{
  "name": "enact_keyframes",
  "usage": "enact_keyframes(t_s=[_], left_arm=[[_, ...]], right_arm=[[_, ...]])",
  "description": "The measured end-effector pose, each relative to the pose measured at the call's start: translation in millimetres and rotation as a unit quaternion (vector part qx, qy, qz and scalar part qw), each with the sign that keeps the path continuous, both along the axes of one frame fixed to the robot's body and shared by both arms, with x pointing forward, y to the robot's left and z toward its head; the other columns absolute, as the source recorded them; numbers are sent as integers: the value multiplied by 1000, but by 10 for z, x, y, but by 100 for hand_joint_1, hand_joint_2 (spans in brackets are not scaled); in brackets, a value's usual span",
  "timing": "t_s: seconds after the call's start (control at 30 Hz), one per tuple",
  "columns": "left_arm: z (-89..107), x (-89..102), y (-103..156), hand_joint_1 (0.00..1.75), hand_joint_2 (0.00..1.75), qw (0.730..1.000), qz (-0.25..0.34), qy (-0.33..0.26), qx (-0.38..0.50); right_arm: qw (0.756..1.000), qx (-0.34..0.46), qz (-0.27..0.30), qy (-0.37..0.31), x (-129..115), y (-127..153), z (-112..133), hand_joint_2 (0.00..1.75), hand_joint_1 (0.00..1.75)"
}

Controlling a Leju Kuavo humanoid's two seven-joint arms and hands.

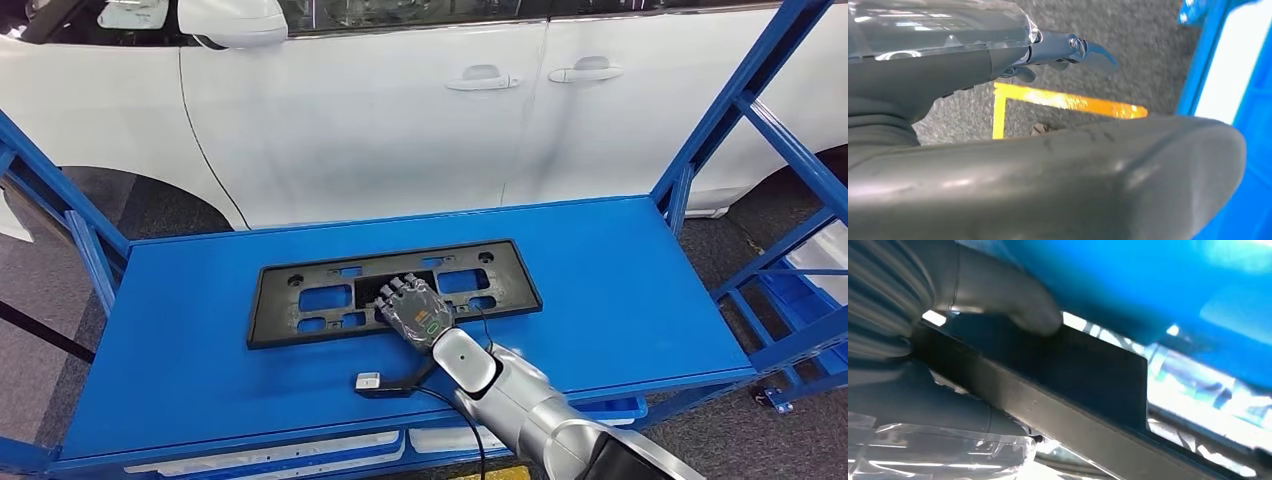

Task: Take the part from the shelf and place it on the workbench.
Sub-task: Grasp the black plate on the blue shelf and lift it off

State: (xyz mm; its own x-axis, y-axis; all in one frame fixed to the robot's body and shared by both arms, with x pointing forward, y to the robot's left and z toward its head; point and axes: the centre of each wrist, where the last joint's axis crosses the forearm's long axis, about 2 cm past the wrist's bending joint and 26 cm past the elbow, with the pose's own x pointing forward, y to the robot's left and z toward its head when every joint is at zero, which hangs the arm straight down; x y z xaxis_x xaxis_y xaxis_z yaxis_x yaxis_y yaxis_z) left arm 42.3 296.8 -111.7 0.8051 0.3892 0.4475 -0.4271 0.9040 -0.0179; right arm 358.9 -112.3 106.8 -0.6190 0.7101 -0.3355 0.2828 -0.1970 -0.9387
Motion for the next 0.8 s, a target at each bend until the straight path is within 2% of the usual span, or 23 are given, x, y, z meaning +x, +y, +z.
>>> enact_keyframes(t_s=[0.2, 0.33, 0.47, 0.57, 0.7, 0.8], left_arm=[[-1, -6, -4, 0, 0, 1000, -2, -14, 2], [-1, -10, -1, 0, 175, 999, -5, -41, 13], [-3, -26, 8, 0, 175, 998, -8, -54, 36], [-4, -40, 14, 0, 175, 998, -9, -50, 38], [-4, -37, 26, 0, 175, 998, -7, -60, 36], [-3, -26, 26, 0, 175, 997, -6, -69, 28]], right_arm=[[1000, -1, -2, 2, 18, -24, 2, 175, 175], [1000, 3, 4, 0, 20, -16, 11, 175, 175], [1000, 14, 13, 5, 17, 8, 19, 175, 175], [998, 52, 17, 30, 28, 2, 32, 175, 175], [982, 163, 42, 89, 88, -19, 147, 175, 175], [948, 280, 87, 121, 143, -55, 329, 175, 175]])
